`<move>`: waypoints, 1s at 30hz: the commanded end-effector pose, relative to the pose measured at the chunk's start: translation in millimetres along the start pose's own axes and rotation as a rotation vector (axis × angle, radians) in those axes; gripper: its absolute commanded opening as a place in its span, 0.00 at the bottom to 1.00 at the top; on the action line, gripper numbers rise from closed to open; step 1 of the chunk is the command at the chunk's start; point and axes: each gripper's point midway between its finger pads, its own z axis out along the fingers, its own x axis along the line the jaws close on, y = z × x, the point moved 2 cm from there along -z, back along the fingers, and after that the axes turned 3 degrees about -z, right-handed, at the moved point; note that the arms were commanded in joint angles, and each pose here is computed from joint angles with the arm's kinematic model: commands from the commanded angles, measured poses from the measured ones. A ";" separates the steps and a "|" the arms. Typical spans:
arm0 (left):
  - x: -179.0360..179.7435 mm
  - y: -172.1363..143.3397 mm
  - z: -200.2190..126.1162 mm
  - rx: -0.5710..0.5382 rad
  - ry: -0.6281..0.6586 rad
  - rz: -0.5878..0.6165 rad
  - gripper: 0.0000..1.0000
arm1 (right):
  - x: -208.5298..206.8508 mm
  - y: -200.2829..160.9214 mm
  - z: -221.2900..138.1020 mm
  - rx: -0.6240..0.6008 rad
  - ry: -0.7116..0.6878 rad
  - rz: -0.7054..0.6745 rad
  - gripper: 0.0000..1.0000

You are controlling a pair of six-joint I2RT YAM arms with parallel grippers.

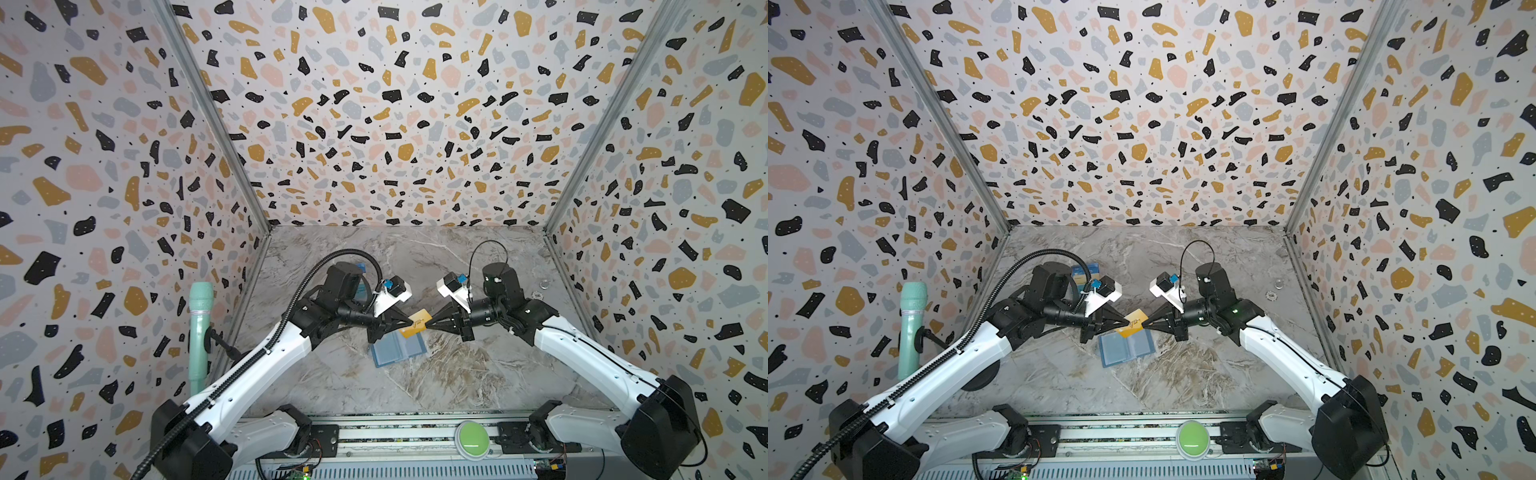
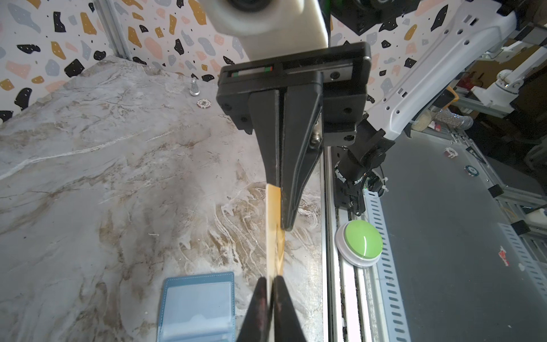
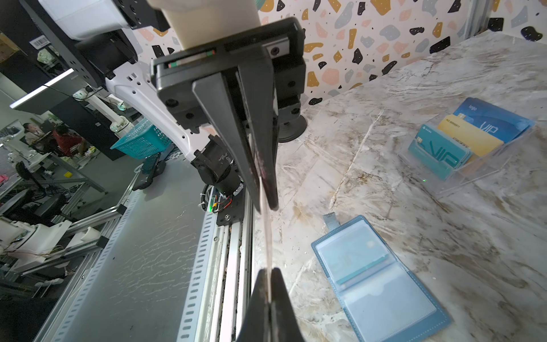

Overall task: Take the credit cards out of the card holder
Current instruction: Pass the credit card, then place the credit card in the storage box.

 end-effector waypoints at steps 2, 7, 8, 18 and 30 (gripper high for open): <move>0.4 8.6 -1.3 -0.020 -0.010 0.015 0.00 | -0.2 14.1 -2.5 -0.012 -0.030 -0.043 0.04; 6.0 6.6 -1.1 -0.004 0.024 0.015 0.00 | -17.7 12.6 -7.8 -0.008 -0.163 -0.007 0.54; 8.0 5.8 -1.4 0.000 0.040 0.020 0.00 | -20.9 11.9 -10.0 -0.012 -0.179 0.004 0.59; 69.1 -19.8 -25.8 0.202 0.484 0.101 0.00 | -57.4 3.0 -42.9 -0.067 -0.427 0.089 0.82; 141.8 -25.3 -84.6 0.411 0.584 0.236 0.00 | -94.1 -26.6 -66.1 -0.073 -0.572 0.261 0.84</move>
